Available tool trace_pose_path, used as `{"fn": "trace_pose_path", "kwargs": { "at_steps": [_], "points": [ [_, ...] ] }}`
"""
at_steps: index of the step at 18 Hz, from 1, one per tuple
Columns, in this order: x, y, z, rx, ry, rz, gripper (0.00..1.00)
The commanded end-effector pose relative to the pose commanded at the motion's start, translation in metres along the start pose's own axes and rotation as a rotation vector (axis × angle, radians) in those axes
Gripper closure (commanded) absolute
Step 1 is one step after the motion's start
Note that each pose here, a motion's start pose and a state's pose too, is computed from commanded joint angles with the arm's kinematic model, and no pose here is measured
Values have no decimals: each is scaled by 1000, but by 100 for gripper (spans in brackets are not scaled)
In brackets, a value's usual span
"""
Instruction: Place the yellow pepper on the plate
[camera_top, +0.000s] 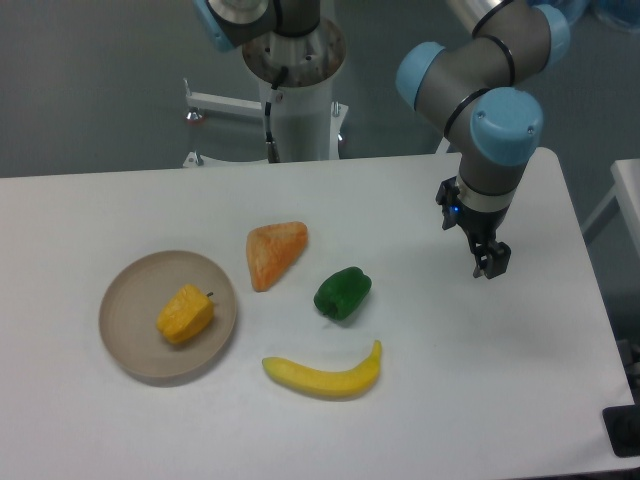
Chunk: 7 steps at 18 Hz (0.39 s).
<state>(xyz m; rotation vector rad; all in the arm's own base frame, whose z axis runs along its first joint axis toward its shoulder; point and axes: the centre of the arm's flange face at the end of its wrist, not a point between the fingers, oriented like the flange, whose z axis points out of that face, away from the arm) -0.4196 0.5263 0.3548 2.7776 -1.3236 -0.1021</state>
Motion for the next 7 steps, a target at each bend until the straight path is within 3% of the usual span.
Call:
{"fn": "trace_pose_path", "kwargs": {
  "at_steps": [7],
  "points": [
    [-2,-4,0,33,-7,-11,0]
  ]
}}
